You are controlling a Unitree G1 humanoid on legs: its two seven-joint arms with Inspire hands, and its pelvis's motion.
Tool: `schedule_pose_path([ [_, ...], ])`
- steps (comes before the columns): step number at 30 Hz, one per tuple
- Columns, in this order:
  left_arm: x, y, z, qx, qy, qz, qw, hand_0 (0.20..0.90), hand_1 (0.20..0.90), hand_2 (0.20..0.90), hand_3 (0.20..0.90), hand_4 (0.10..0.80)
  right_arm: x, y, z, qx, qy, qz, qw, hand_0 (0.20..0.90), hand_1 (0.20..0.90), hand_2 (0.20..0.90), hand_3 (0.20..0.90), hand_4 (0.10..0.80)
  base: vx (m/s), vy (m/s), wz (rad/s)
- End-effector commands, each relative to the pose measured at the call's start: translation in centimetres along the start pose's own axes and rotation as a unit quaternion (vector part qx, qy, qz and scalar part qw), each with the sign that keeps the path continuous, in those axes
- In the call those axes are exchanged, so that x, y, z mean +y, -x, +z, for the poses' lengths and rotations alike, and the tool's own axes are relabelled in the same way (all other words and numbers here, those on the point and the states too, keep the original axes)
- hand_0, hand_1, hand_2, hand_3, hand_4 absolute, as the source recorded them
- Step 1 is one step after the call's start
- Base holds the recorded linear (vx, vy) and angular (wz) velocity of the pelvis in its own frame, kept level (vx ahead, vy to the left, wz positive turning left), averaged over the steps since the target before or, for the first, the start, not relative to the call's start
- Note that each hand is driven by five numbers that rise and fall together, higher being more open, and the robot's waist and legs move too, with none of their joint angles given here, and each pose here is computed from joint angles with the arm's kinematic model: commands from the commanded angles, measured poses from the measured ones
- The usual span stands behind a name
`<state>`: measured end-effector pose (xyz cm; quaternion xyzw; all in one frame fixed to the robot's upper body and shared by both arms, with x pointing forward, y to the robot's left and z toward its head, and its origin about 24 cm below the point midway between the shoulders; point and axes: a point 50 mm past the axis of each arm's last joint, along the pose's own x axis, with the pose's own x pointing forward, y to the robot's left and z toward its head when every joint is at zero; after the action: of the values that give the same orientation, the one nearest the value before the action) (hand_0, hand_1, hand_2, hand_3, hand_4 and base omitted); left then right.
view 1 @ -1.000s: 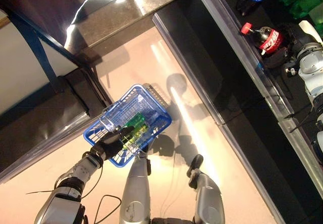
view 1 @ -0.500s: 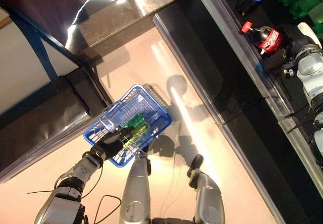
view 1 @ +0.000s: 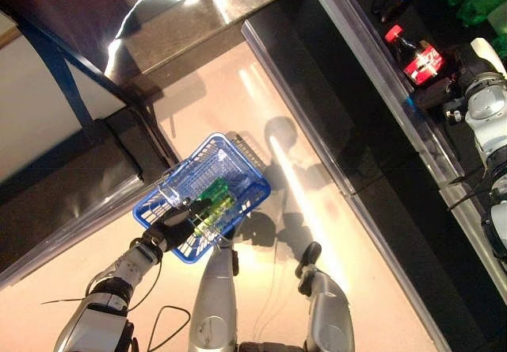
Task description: Pick up the drink and place into the basket.
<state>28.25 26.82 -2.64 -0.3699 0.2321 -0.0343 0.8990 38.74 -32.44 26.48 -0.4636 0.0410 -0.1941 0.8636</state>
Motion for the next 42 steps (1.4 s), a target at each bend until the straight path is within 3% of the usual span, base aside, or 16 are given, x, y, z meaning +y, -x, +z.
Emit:
schedule_pose_path([
  [1,-2.3,-0.3,0.6,-0.005,-0.008,-0.122,0.992,0.3,0.3,0.3,0.2,0.1,-1.5,-0.1,1.0,-0.013,-0.004,-0.027,1.0,0.3,0.3,0.3,0.2,0.1,0.0,0.0,0.0],
  [20,-2.5,-0.3,0.6,-0.005,-0.007,-0.128,0.992,0.3,0.3,0.3,0.2,0.1,-1.4,-0.1,1.1,-0.015,-0.023,-0.028,0.999,0.3,0.3,0.3,0.2,0.1,0.0,0.0,0.0],
  [31,-2.2,-0.1,0.4,-0.012,-0.005,-0.124,0.992,0.3,0.3,0.3,0.2,0.1,-1.4,0.1,2.7,-0.081,-0.042,-0.056,0.994,0.3,0.3,0.3,0.2,0.1,0.0,0.0,0.0],
  [42,-1.0,0.9,-1.2,-0.009,-0.004,-0.103,0.995,0.3,0.3,0.3,0.2,0.1,-0.4,1.0,1.0,-0.097,-0.059,-0.06,0.992,0.3,0.3,0.3,0.2,0.1,0.039,-0.024,-0.01],
])
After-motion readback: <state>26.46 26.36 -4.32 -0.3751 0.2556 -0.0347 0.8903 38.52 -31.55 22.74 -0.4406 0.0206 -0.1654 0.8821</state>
